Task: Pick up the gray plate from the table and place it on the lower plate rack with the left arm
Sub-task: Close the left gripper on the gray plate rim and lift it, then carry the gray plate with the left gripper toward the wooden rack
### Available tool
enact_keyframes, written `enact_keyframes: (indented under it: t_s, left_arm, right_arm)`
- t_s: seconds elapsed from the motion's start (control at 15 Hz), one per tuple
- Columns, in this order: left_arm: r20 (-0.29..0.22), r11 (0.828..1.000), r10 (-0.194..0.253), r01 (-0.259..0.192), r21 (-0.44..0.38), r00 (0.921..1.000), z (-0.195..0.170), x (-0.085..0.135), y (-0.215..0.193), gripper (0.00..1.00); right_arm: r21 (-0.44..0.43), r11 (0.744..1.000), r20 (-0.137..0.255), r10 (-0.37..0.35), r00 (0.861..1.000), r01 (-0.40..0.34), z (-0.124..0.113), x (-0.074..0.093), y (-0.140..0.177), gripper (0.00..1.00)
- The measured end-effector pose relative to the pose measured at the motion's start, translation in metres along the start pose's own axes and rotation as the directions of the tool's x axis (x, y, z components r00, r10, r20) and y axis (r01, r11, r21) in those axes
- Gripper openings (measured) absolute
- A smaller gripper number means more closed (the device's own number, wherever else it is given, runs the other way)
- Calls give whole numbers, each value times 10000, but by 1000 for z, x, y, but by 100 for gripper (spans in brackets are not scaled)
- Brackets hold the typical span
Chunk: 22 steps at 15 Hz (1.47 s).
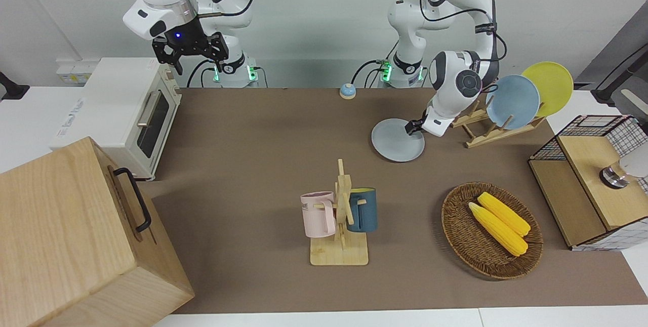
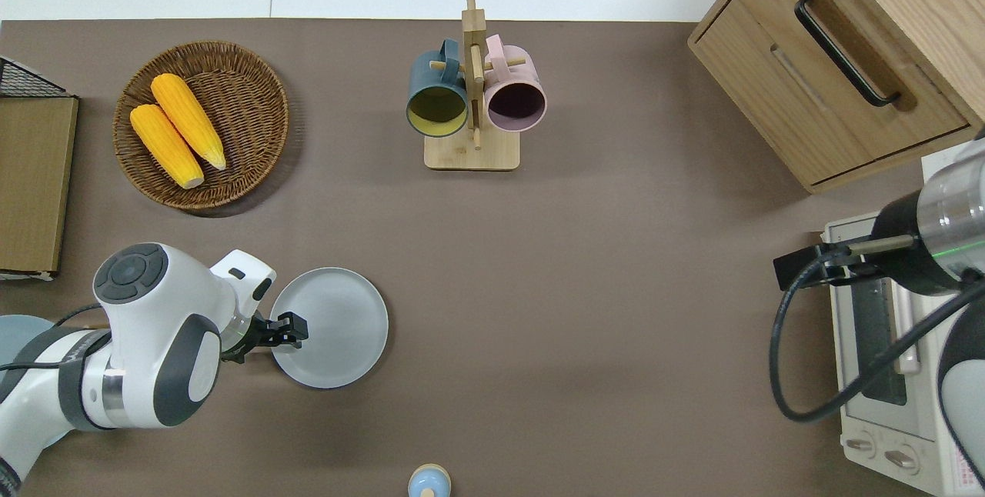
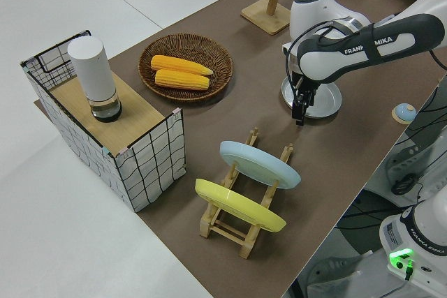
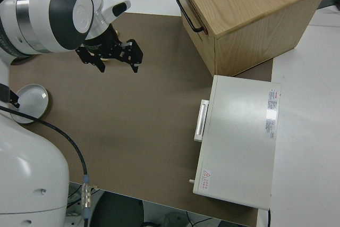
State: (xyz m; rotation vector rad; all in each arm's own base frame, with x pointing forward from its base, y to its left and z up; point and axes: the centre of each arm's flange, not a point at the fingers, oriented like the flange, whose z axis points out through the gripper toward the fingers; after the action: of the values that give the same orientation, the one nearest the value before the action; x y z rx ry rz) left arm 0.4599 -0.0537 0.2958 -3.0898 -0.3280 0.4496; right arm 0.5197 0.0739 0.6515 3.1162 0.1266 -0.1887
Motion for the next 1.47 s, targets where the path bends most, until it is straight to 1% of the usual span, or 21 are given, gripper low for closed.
enact_keyframes:
  t_s: [0.13, 0.2, 0.27, 0.33, 0.4, 0.47, 0.53, 0.73, 0.8, 0.87, 1.27, 1.33, 1.47]
  left_arm:
    - [-28, 10000, -23, 22, -13, 10000, 3, 2, 0, 93]
    - [-32, 10000, -28, 28, -14, 10000, 4, 3, 1, 89]
    - [-41, 10000, -35, 35, -18, 10000, 5, 3, 1, 89]
    - [-66, 10000, -56, 56, -26, 10000, 5, 4, 1, 82]
    - [-88, 9999, -102, 101, -34, 9999, 5, 4, 1, 73]
    - [-105, 9999, -149, 149, -42, 9998, 5, 4, 1, 58]
    - [-126, 9998, -181, 180, -75, 9998, 4, 4, 2, 50]
    - [-149, 9995, -245, 242, -187, 9996, 2, 4, 4, 17]
    - [-162, 9994, -267, 263, -221, 9995, 0, 4, 4, 9]
    - [-180, 9994, -274, 269, -237, 9995, -1, 3, 4, 8]
    - [-202, 9987, -368, 361, -349, 9991, -4, 4, 3, 7]
    - [-281, 9986, -376, 365, -396, 9989, -8, 6, 3, 4]
    - [-548, 9982, -376, 349, -496, 9978, -21, 11, 5, 3]
  right_arm:
    - [0, 10000, 0, 0, 10000, 0, 0, 0, 0, 99]
    - [0, 10000, 0, 0, 10000, 0, 0, 0, 0, 99]
    - [0, 10000, 0, 0, 10000, 0, 0, 0, 0, 99]
    - [0, 10000, 0, 0, 10000, 0, 0, 0, 0, 99]
    - [0, 10000, 0, 0, 10000, 0, 0, 0, 0, 99]
    - [0, 10000, 0, 0, 10000, 0, 0, 0, 0, 99]
    - [0, 10000, 0, 0, 10000, 0, 0, 0, 0, 99]
    - [0, 10000, 0, 0, 10000, 0, 0, 0, 0, 99]
    - [0, 10000, 0, 0, 10000, 0, 0, 0, 0, 99]
    - [0, 10000, 0, 0, 10000, 0, 0, 0, 0, 99]
    - [0, 10000, 0, 0, 10000, 0, 0, 0, 0, 99]
    - [0, 10000, 0, 0, 10000, 0, 0, 0, 0, 99]
    - [0, 10000, 0, 0, 10000, 0, 0, 0, 0, 99]
